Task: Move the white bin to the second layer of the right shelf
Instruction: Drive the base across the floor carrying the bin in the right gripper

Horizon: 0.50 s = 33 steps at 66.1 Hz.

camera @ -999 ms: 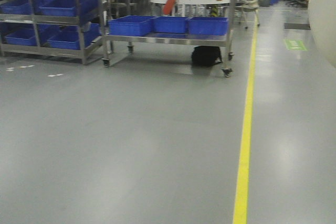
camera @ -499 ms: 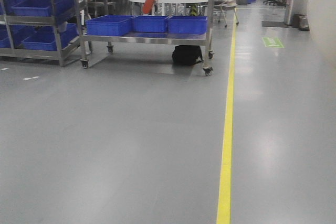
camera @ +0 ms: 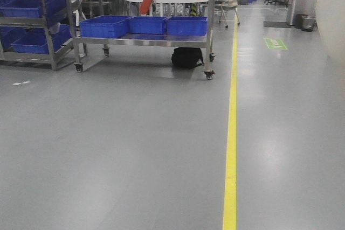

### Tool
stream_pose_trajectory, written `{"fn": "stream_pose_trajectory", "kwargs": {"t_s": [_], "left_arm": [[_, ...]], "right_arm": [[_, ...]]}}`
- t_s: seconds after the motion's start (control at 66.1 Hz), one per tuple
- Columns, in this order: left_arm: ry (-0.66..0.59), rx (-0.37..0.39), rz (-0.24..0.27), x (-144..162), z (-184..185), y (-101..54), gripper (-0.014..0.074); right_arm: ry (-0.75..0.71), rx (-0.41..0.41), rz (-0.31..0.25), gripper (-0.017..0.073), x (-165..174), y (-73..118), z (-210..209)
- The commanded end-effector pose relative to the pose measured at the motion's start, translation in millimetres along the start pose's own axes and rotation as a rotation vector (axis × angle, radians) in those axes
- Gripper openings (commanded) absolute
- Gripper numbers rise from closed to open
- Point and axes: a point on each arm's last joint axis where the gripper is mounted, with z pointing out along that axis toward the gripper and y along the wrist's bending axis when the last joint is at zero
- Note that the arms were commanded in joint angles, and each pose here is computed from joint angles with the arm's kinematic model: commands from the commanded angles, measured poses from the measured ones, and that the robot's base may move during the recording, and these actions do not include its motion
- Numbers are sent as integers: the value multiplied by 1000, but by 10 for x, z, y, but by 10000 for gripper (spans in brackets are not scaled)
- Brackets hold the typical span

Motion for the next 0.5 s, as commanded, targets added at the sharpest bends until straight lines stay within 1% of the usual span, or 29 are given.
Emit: {"fn": "stream_pose_trajectory", "kwargs": {"t_s": [0.0, 0.484], "left_arm": [[-78, 8, -14, 2, 4, 1, 85], [-78, 8, -14, 2, 4, 1, 85]], "right_arm": [[-117, -10, 2, 52, -151, 8, -67], [-117, -10, 2, 52, -151, 8, -67]]}}
